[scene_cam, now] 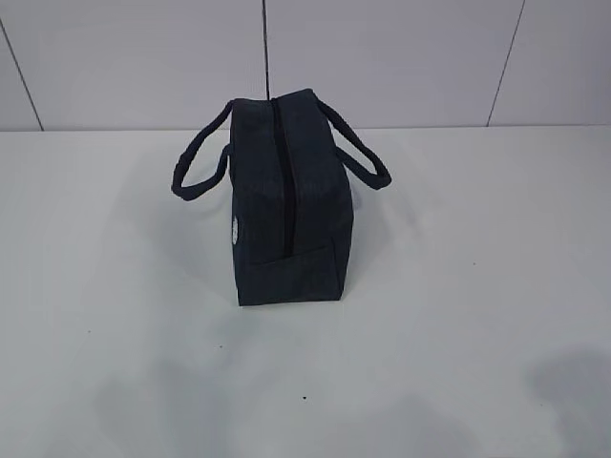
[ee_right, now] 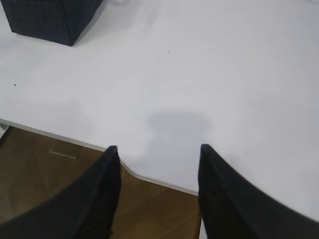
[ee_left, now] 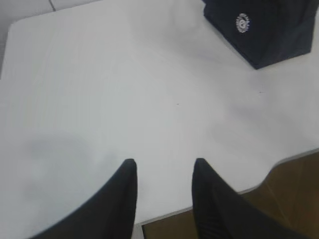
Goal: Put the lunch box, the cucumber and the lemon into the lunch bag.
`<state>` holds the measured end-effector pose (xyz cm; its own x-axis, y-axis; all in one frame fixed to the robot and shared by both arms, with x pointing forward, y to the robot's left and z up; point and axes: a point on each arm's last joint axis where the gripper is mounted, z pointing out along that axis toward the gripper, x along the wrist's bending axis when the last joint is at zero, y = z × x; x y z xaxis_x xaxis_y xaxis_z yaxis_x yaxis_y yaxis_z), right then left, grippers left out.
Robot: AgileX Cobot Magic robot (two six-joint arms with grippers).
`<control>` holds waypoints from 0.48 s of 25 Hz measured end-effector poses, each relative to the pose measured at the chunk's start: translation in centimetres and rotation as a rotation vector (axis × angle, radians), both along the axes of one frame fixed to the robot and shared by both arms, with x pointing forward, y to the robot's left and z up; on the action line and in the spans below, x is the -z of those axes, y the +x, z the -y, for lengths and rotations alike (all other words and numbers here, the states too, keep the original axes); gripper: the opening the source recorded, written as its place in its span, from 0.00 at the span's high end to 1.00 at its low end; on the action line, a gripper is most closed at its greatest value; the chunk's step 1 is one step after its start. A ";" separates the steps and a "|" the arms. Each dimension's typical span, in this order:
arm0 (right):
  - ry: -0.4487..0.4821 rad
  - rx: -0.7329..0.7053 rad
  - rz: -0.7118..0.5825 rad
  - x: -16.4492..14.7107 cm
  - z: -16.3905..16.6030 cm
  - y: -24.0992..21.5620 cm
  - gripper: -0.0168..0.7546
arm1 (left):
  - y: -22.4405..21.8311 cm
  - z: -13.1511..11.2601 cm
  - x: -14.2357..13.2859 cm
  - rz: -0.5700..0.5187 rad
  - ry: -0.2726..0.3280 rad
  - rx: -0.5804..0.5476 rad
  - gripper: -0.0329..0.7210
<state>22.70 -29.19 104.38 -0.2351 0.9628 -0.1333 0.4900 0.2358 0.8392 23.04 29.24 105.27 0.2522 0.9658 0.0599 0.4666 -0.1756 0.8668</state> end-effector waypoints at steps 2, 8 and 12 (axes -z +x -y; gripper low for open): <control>0.001 0.000 0.000 0.0 0.0 0.0 0.48 | 0.0 0.0 0.0 0.000 0.000 -0.036 0.62; 0.001 0.000 0.000 0.0 0.0 0.0 0.48 | 0.1 0.1 0.0 0.000 0.000 -0.069 0.63; 0.001 0.000 0.000 0.0 0.0 0.0 0.48 | 0.1 0.1 0.0 0.000 0.000 -0.082 0.63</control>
<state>22.70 -29.19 104.38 -0.2348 0.9629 -0.1327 0.4902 0.2352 0.8393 23.11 29.17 105.27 0.1724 0.9832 0.0599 0.4794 -0.1369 0.8668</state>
